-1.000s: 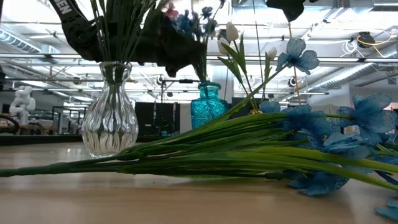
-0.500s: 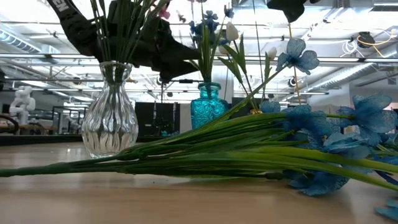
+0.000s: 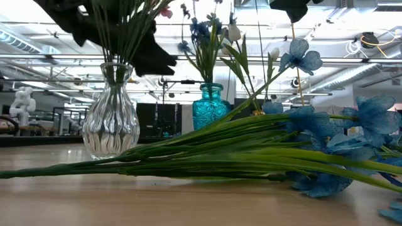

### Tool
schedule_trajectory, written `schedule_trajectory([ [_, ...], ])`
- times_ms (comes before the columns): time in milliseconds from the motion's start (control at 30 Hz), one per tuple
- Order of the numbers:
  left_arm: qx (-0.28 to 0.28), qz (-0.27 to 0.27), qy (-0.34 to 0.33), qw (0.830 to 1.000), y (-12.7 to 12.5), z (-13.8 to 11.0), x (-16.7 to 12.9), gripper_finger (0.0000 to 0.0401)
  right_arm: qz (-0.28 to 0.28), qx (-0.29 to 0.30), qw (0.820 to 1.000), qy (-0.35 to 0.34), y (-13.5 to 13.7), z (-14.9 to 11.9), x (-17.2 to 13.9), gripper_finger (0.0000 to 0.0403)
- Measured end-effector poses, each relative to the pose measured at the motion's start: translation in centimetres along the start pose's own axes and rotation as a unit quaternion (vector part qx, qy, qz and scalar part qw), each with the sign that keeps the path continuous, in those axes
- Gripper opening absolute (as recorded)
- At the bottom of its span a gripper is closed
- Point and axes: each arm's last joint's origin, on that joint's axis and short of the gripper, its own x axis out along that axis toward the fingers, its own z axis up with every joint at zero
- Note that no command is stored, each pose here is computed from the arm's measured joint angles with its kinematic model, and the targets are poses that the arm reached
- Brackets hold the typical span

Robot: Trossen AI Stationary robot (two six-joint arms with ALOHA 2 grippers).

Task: Sort flowers into vase by color
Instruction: Put the top blue flowers into the blue vase

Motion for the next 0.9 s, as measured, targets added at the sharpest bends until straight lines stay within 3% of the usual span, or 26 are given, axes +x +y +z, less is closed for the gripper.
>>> schedule_trajectory([
  [333,-0.022,0.058,0.012,0.998,-0.2,0.7,-4.2,0.0254,-0.004,0.007,1.000,0.006,0.0,-0.1,0.0,0.0166],
  [567,-0.075,0.059,0.009,0.995,-0.4,0.9,-5.9,0.0254,-0.053,0.108,0.991,0.055,0.0,-1.0,-2.0,0.0166],
  [733,-0.080,0.060,0.021,0.995,-0.5,0.7,-6.6,0.0254,-0.100,0.206,0.967,0.114,0.6,-2.5,-4.4,0.0166],
  [900,-0.086,0.060,0.020,0.994,-0.5,0.7,-6.8,0.0254,-0.135,0.291,0.925,0.204,2.0,-4.8,-5.3,0.0166],
])
